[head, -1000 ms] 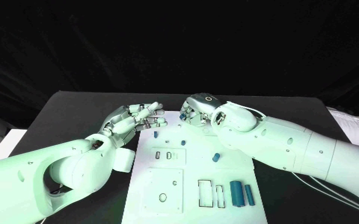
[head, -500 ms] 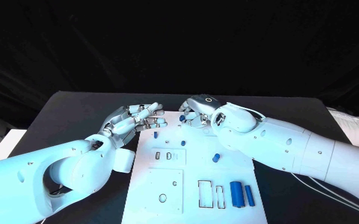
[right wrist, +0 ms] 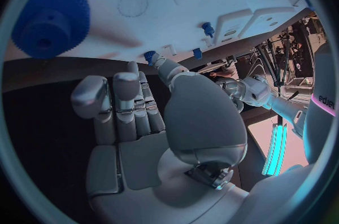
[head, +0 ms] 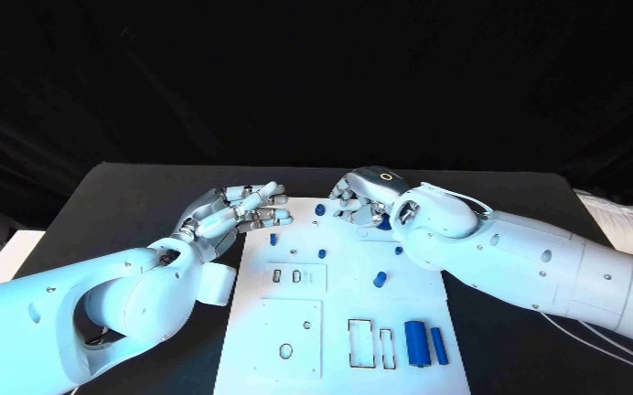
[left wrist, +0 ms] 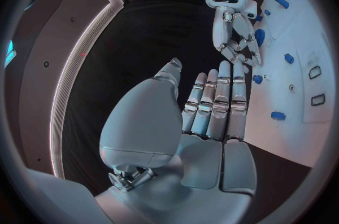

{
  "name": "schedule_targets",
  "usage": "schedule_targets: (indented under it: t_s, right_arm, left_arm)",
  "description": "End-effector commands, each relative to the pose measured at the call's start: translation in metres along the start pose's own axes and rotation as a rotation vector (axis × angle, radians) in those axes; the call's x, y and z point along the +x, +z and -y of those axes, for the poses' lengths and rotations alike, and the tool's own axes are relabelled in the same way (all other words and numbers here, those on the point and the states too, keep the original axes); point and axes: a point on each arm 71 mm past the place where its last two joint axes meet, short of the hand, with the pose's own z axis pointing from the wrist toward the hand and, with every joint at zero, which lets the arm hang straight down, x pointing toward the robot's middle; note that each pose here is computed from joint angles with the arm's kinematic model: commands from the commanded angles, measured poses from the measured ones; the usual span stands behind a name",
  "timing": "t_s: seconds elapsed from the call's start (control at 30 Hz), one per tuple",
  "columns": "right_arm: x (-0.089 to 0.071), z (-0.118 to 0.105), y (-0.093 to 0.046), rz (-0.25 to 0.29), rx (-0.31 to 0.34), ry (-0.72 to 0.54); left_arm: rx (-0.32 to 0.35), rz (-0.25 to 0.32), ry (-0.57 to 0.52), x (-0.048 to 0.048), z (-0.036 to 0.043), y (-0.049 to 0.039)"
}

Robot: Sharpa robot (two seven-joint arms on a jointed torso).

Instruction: Assemble the parts on the task board

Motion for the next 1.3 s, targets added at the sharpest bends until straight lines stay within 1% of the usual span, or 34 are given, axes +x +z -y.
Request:
schedule_targets:
  t_s: [0.03,0.1,0.2,0.27,0.37,0.47,0.6,0.73,1.0,1.3]
  right_arm:
    - [-0.011,0.011,-0.013,-0.002,0.069,0.070]
    - [-0.016,0.020,-0.022,-0.021,0.110,0.099]
    - [-0.021,0.036,-0.036,-0.065,0.182,0.146]
    - [-0.023,0.043,-0.042,-0.085,0.216,0.162]
    - [-0.024,0.051,-0.049,-0.112,0.254,0.165]
    - [-0.024,0.055,-0.053,-0.127,0.274,0.150]
    - [-0.024,0.059,-0.055,-0.141,0.292,0.131]
    - [-0.019,0.064,-0.053,-0.158,0.312,0.137]
    - [-0.010,0.061,-0.047,-0.171,0.311,0.148]
    - [-0.006,0.060,-0.041,-0.169,0.310,0.154]
  left_arm:
    - [0.004,-0.016,-0.014,0.0007,0.0013,-0.0002]
    - [0.004,-0.015,-0.014,0.0001,0.0012,-0.0001]
    - [0.003,-0.014,-0.014,-0.0005,0.0010,0.0005]
    - [0.003,-0.014,-0.015,-0.0007,0.0008,0.0008]
    - [0.002,-0.012,-0.017,-0.0014,0.0006,0.0011]
    - [0.002,-0.013,-0.019,-0.0018,0.0005,0.0014]
    - [0.002,-0.014,-0.020,-0.0018,0.0003,0.0017]
    - [0.002,-0.014,-0.021,-0.0022,0.0003,0.0018]
    - [0.002,-0.014,-0.021,-0.0024,0.0001,0.0023]
    - [0.000,-0.016,-0.022,-0.0022,-0.0002,0.0025]
